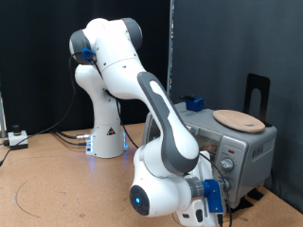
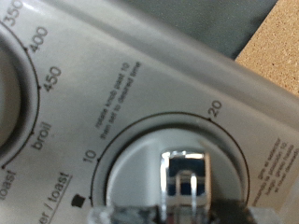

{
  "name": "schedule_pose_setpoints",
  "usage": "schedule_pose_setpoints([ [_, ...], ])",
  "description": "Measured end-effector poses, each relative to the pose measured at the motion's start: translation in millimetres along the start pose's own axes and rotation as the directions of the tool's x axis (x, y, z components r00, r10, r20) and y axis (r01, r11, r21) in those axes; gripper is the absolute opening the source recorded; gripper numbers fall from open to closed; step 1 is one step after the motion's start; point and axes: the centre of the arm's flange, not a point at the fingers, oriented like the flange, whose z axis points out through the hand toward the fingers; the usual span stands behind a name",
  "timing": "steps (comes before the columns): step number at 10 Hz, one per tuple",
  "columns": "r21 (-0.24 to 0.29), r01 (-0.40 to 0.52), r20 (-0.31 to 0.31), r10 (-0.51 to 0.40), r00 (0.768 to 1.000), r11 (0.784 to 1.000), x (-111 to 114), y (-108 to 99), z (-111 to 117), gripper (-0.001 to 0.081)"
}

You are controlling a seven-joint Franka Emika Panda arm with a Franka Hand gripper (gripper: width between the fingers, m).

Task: Make a piece of toast with the oven

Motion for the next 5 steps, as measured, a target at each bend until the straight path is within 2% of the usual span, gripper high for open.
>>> schedule_pose_setpoints([
  [5,0.004,-0.001,-0.003,0.001,1.000,1.000,-0.3,0.5,-0.2,0.0094],
])
